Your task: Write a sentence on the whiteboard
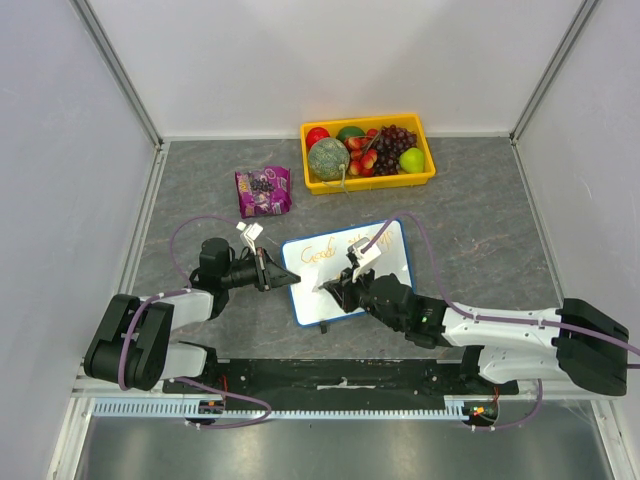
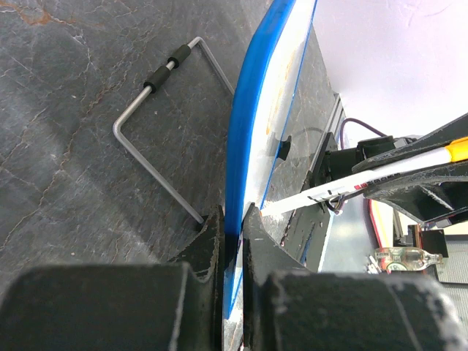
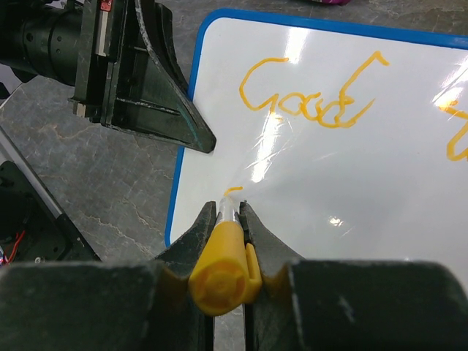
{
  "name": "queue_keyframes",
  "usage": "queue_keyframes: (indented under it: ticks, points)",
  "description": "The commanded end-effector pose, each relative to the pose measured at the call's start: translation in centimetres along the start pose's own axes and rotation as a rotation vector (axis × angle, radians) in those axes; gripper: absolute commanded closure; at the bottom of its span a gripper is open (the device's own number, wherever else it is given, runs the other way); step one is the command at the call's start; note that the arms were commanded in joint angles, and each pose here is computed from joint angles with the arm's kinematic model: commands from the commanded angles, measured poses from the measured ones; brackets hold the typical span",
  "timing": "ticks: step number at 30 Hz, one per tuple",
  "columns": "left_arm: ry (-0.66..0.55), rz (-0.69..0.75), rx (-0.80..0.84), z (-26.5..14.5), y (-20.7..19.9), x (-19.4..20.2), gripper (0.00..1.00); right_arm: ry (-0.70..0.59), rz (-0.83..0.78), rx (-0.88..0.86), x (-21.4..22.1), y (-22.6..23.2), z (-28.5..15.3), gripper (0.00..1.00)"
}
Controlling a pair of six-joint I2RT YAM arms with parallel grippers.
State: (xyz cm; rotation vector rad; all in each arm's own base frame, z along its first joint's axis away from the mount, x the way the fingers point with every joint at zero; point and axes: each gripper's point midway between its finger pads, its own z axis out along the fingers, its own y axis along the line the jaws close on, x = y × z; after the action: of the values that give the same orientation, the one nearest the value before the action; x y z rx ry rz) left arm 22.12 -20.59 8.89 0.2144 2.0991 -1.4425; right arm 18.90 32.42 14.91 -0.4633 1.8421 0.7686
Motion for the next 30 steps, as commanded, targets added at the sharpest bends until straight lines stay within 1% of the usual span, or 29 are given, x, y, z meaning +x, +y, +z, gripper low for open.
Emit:
queue_keyframes:
  ticks: [1, 10, 21, 27, 30]
  points:
    - [-0.039, -0.026, -0.169, -0.1, 3.5, 0.0, 0.98, 0.020, -0.007, 0.023, 0.5, -0.5, -0.5, 1.00]
    - [-0.036, -0.028, -0.170, -0.1, 3.5, 0.1, 0.98, 0.031, -0.018, 0.063, 1.0, -1.4, -1.0, 1.00]
    - [-0.037, -0.027, -0.170, -0.1, 3.5, 0.1, 0.98, -0.041, -0.011, 0.085, -1.7, -1.1, -0.8, 1.00]
    - [-0.039, -0.025, -0.169, -0.1, 3.5, 0.0, 0.98, -0.110, 0.013, 0.078, -4.2, -0.7, -1.4, 1.00]
    - [-0.037, -0.027, -0.168, -0.1, 3.4, 0.1, 0.98, -0.123, 0.005, 0.083, -4.9, -0.7, -1.6, 1.00]
